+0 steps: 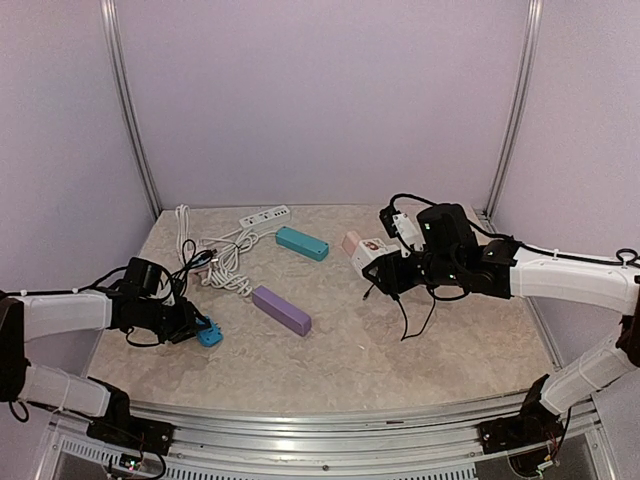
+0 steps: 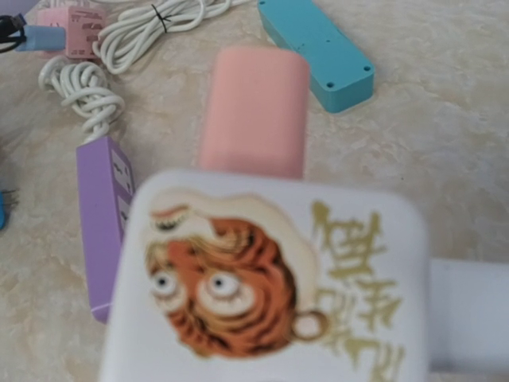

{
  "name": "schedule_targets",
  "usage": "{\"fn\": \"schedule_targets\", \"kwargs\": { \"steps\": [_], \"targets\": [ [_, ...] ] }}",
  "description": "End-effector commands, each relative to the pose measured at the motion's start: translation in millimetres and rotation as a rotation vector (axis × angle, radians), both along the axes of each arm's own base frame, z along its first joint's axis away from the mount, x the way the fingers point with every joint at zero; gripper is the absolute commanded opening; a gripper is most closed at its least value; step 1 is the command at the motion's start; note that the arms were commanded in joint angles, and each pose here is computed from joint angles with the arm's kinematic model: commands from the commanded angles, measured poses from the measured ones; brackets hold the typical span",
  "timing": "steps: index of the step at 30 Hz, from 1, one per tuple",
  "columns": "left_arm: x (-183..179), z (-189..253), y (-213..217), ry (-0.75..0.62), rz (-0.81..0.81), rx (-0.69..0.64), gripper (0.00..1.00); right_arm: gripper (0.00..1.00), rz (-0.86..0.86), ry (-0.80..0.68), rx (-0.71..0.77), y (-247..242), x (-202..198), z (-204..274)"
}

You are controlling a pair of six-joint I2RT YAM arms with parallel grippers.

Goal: Pull the plug off the socket

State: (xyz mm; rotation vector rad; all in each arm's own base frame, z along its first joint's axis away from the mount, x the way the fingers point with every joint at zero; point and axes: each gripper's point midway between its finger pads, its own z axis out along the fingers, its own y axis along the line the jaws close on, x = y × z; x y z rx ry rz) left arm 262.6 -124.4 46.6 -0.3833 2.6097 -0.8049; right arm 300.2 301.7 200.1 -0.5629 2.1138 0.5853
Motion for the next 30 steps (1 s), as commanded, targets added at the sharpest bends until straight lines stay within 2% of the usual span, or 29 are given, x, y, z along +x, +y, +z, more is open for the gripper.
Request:
{"fn": "schedule_targets", "kwargs": {
  "steps": [1,6,12,17,23,30],
  "targets": [
    [-3,-6,7,0.028,0.025,0.026,0.37,0.00,-0.017,-0.068,0.060,-1,7,24],
    [-2,-2,12,0.015,0.046,0.043,0.46,0.00,-0.013,-0.071,0.064,-1,6,25],
    [0,6,17,-0.009,0.069,0.061,0.74,0.00,0.016,-0.092,0.085,1,2,31],
    [1,15,22,-0.044,0.086,0.080,0.87,0.00,0.075,-0.117,0.098,6,-6,37],
    [9,53,12,-0.196,0.043,0.039,0.93,0.00,0.152,-0.154,0.109,11,-19,42],
    [11,127,-32,-0.412,-0.138,-0.021,0.93,0.00,0.282,-0.292,0.114,29,-47,60]
  ]
}}
